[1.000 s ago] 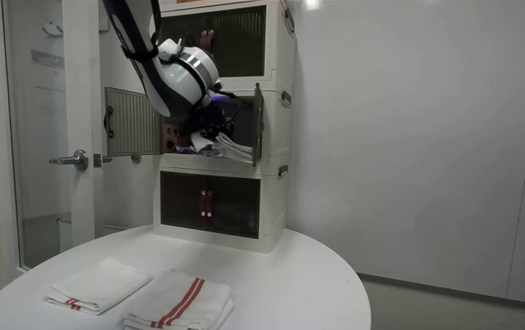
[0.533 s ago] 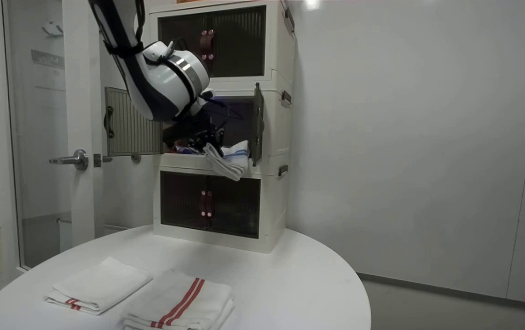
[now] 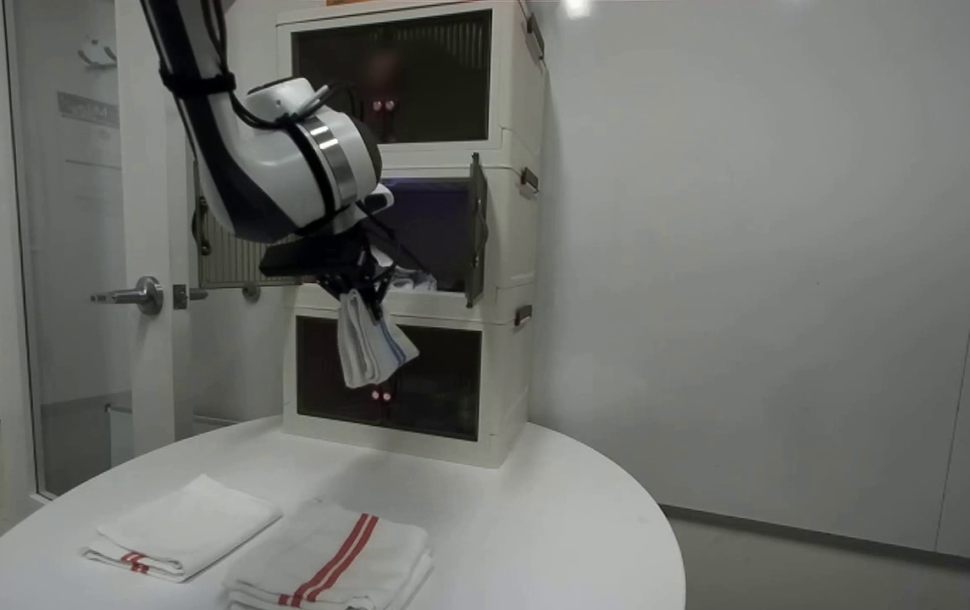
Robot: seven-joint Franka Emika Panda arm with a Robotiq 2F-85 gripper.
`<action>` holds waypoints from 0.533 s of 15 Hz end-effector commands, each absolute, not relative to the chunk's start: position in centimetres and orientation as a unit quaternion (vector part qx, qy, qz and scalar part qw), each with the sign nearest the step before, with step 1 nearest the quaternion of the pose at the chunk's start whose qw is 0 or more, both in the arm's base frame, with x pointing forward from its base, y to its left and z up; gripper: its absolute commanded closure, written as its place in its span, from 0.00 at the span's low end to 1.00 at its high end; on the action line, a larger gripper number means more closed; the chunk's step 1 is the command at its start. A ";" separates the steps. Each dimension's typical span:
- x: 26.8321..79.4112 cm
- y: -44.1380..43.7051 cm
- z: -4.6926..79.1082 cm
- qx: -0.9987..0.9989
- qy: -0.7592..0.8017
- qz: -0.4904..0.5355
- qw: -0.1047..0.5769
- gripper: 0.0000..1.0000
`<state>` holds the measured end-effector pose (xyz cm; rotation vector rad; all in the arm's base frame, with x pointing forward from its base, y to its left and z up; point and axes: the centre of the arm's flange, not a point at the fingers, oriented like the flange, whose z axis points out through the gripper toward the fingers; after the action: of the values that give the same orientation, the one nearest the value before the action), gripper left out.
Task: Take the cloth in the cabinet and put it on the table
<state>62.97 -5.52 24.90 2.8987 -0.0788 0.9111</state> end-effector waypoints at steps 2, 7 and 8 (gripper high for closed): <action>58.4 -5.8 26.1 0.956 -0.066 0.287 0.017 0.91; 55.1 -6.0 26.6 0.960 -0.089 0.262 0.029 0.91; 54.5 -6.1 26.6 0.961 -0.093 0.256 0.035 0.91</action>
<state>57.34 -6.09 24.80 2.9645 -0.2200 0.8303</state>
